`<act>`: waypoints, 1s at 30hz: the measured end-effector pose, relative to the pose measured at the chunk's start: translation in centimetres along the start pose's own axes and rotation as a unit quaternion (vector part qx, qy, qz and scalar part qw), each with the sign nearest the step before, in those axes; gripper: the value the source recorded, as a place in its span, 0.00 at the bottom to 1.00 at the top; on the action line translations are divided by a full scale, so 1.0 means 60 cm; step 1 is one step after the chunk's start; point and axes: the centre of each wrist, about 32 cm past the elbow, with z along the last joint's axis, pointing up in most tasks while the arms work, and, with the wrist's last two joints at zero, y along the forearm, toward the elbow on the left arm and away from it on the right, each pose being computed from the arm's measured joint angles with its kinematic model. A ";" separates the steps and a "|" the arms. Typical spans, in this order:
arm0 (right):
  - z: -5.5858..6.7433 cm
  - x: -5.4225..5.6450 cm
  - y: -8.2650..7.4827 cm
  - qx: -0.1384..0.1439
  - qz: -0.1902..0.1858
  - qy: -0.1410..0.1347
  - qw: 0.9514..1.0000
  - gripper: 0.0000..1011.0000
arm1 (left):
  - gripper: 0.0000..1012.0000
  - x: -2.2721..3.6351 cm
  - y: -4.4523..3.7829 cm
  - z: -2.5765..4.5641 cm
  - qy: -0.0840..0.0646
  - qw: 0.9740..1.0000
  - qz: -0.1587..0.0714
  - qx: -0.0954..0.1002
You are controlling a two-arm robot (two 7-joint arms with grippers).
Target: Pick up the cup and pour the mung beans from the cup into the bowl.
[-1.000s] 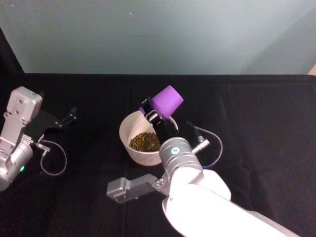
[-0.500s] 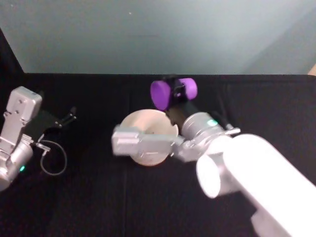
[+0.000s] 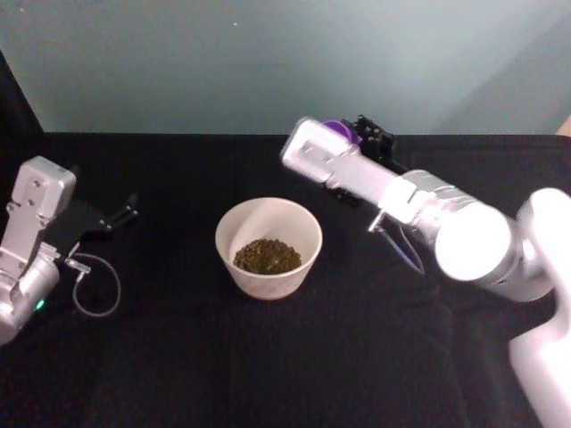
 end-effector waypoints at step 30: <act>-0.090 0.018 0.010 0.068 0.023 0.168 0.983 0.72 | 0.99 0.0000 0.000 0.000 0.000 1.000 0.000 0.000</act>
